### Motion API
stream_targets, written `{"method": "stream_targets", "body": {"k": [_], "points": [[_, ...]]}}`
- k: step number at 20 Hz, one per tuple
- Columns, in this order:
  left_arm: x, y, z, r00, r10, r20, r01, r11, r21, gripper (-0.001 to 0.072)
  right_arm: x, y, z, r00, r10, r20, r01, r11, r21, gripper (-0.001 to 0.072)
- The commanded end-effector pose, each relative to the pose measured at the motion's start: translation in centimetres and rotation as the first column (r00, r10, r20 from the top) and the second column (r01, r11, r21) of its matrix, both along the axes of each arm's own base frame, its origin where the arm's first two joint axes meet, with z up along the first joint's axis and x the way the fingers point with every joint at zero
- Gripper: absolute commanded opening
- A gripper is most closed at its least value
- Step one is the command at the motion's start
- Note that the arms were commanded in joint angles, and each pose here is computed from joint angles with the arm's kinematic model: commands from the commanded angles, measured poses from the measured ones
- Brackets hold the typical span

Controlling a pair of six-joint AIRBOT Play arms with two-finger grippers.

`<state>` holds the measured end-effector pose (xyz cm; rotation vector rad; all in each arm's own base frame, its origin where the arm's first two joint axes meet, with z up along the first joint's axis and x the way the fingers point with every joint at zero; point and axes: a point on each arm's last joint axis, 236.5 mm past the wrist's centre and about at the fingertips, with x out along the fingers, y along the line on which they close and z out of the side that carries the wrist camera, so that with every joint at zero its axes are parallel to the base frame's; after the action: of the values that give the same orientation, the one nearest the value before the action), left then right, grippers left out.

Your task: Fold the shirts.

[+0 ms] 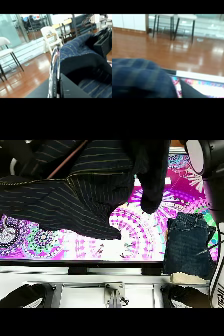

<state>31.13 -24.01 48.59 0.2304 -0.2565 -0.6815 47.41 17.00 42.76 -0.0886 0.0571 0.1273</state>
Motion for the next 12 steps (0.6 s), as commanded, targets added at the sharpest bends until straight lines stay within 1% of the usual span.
{"method": "stream_targets", "body": {"k": [1, 2, 4, 6, 8, 10, 12], "points": [[-0.1, -0.5, -1.8, 0.999, -0.014, -0.053, 0.017, 0.998, 0.053, 0.0054, -0.2, 1.8, -1.0, 0.995, 0.085, -0.053, -0.080, 0.992, 0.096, 0.0483], [0.2, -0.5, -2.3, 0.998, -0.011, -0.065, 0.015, 0.998, 0.067, 0.0054, -0.5, 1.9, -1.1, 0.993, 0.094, -0.068, -0.087, 0.991, 0.099, 0.0483], [1.0, 0.1, -2.6, 0.997, 0.014, -0.073, -0.008, 0.997, 0.070, 0.0054, -1.7, 0.7, -0.9, 0.993, 0.077, -0.089, -0.073, 0.996, 0.054, 0.0660], [1.8, 1.3, -2.8, 0.994, 0.045, -0.102, -0.039, 0.998, 0.052, 0.0054, -3.6, -0.6, -0.4, 0.992, 0.069, -0.108, -0.072, 0.997, -0.024, 0.0660], [2.2, 2.0, -4.7, 0.984, 0.063, -0.169, -0.046, 0.994, 0.100, 0.0054, -6.2, -1.3, 0.0, 0.986, 0.098, -0.138, -0.109, 0.992, -0.069, 0.0660], [1.9, 2.0, -7.2, 0.964, 0.053, -0.261, -0.015, 0.989, 0.147, 0.0054, -8.8, -0.8, 0.0, 0.968, 0.172, -0.181, -0.181, 0.983, -0.039, 0.0659], [1.4, 1.7, -8.3, 0.951, 0.036, -0.307, 0.016, 0.986, 0.165, 0.0054, -10.5, -0.4, -0.7, 0.949, 0.211, -0.234, -0.221, 0.975, -0.016, 0.0659]]}}
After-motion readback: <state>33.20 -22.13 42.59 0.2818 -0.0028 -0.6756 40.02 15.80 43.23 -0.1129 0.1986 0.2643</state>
